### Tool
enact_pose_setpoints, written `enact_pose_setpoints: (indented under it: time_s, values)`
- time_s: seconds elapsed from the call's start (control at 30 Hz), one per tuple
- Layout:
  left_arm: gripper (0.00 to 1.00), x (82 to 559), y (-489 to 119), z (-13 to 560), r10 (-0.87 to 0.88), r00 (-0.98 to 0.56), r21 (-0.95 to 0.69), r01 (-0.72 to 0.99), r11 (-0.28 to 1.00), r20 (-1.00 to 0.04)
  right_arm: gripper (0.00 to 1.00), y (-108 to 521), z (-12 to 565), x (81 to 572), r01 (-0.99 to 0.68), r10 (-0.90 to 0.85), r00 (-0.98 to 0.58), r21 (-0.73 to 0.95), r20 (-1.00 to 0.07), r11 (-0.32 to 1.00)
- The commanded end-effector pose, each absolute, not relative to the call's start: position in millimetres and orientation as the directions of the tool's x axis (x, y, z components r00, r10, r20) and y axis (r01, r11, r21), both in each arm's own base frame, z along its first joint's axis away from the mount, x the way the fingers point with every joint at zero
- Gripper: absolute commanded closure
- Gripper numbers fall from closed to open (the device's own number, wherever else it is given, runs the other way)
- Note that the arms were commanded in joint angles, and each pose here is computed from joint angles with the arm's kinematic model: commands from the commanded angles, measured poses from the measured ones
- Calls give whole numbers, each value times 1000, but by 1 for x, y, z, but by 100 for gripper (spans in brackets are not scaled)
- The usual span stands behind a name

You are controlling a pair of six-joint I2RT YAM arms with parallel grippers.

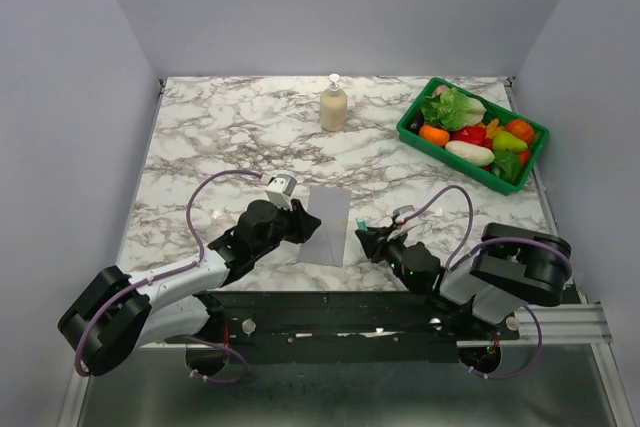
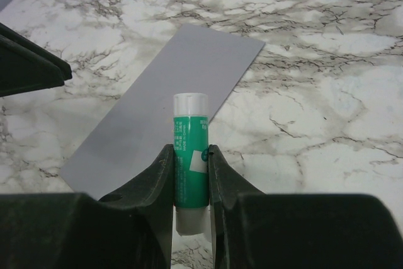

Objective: Place the letter into the envelope and seal it

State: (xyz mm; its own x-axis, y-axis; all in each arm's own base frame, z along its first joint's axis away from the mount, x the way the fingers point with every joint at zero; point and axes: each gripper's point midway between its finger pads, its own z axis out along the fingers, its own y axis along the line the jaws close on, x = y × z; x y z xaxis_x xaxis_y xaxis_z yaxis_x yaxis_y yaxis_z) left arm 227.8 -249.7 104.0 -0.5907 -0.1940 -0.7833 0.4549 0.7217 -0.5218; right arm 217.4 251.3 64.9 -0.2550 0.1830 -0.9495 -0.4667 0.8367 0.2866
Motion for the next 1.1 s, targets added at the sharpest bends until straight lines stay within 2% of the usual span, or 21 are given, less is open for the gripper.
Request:
enact_pose_setpoints:
  time_s: [0.0, 0.23, 0.3, 0.33, 0.37, 0.4, 0.43, 0.47, 0.53, 0.77, 1.07]
  values:
    - [68, 235, -249, 119, -228, -562, -524, 448, 724, -795, 99, 262, 154, 217, -555, 464, -95, 434, -881, 710]
    - [67, 235, -255, 142, -242, -549, -539, 478, 694, -800, 99, 262, 179, 193, -681, 463, -63, 377, -884, 628]
    - [67, 233, -259, 147, -227, -554, -537, 499, 680, -801, 99, 265, 200, 180, -744, 488, -58, 364, -871, 561]
    - [67, 231, -265, 155, -215, -553, -538, 529, 656, -805, 99, 270, 182, 177, -746, 419, -101, 347, -902, 569]
    - [67, 231, -268, 158, -205, -554, -537, 541, 647, -807, 99, 277, 211, 170, -782, 464, -102, 360, -880, 509]
    - [67, 230, -270, 158, -192, -560, -534, 546, 646, -806, 99, 283, 211, 169, -785, 432, -130, 359, -893, 506]
    - [67, 231, -274, 166, -184, -552, -528, 567, 633, -813, 99, 288, 172, 168, -757, 265, -230, 343, -936, 556]
    - [67, 229, -278, 169, -168, -558, -530, 587, 613, -813, 99, 300, 203, 169, -771, 281, -239, 358, -929, 527]
    - [67, 228, -285, 173, -147, -568, -530, 601, 599, -810, 99, 299, 200, 166, -767, 198, -272, 336, -942, 546]
    - [68, 226, -301, 192, -112, -554, -511, 646, 567, -825, 99, 292, 210, 162, -770, 182, -272, 327, -945, 548]
    - [69, 211, -319, 205, 5, -499, -401, 701, 590, -867, 99, 299, 212, 164, -760, 151, -304, 335, -941, 558]
